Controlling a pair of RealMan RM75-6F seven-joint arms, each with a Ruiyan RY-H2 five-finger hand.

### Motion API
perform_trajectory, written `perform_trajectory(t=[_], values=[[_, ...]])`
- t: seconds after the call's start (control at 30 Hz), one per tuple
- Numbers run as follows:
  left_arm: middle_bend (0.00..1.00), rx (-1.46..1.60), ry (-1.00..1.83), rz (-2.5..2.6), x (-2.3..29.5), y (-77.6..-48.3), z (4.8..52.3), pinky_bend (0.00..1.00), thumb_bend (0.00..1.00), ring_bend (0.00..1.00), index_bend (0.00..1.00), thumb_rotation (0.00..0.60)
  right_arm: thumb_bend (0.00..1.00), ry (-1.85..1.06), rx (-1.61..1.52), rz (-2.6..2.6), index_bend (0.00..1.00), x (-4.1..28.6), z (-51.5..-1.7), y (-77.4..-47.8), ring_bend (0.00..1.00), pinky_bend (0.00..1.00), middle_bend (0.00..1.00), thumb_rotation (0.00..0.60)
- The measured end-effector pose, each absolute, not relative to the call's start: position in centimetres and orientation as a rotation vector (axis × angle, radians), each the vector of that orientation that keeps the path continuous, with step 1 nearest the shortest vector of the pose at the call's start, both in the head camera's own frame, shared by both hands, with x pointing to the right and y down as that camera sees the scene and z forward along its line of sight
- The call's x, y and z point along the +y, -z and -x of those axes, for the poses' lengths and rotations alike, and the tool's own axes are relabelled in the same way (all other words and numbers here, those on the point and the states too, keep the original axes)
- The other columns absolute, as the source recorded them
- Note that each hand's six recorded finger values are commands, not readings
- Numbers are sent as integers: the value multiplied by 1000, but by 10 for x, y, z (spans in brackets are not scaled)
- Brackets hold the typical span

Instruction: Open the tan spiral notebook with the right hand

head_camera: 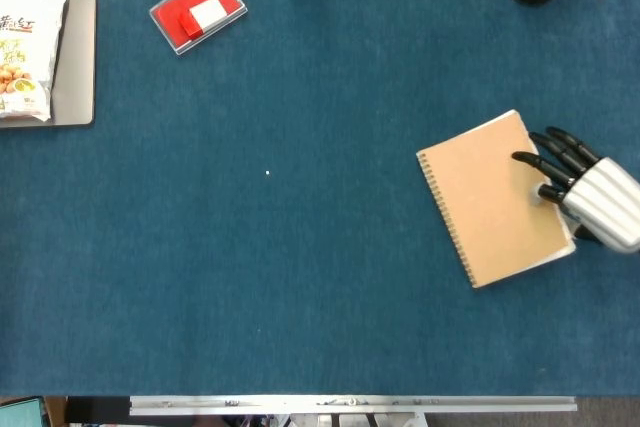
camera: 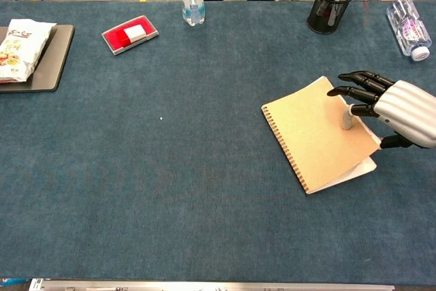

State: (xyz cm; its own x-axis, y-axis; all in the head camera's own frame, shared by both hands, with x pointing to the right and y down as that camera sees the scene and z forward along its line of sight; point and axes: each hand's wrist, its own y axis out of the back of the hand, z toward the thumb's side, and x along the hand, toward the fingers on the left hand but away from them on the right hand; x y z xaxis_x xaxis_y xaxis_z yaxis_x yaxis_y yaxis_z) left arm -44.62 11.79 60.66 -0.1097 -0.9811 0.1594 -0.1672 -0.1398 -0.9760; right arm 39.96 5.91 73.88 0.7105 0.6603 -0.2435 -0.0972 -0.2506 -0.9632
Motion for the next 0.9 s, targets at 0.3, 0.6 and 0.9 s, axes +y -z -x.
perform_trajectory(t=[0.3, 0.6, 0.9], values=[[236, 1340, 1335, 1379, 118, -607, 445, 250, 249, 97, 493, 600, 471, -742, -442, 1640, 711, 70, -407, -701, 19, 98, 223, 600], [236, 1342, 1337, 1383, 118, -607, 445, 250, 249, 97, 491, 600, 471, -630, -440, 1671, 711, 80, -368, -669, 26, 97, 229, 600], [236, 1356, 1331, 1384, 119, -604, 447, 251, 249, 97, 491, 600, 471, -595, -413, 1735, 711, 82, -341, -691, 26, 98, 229, 600]])
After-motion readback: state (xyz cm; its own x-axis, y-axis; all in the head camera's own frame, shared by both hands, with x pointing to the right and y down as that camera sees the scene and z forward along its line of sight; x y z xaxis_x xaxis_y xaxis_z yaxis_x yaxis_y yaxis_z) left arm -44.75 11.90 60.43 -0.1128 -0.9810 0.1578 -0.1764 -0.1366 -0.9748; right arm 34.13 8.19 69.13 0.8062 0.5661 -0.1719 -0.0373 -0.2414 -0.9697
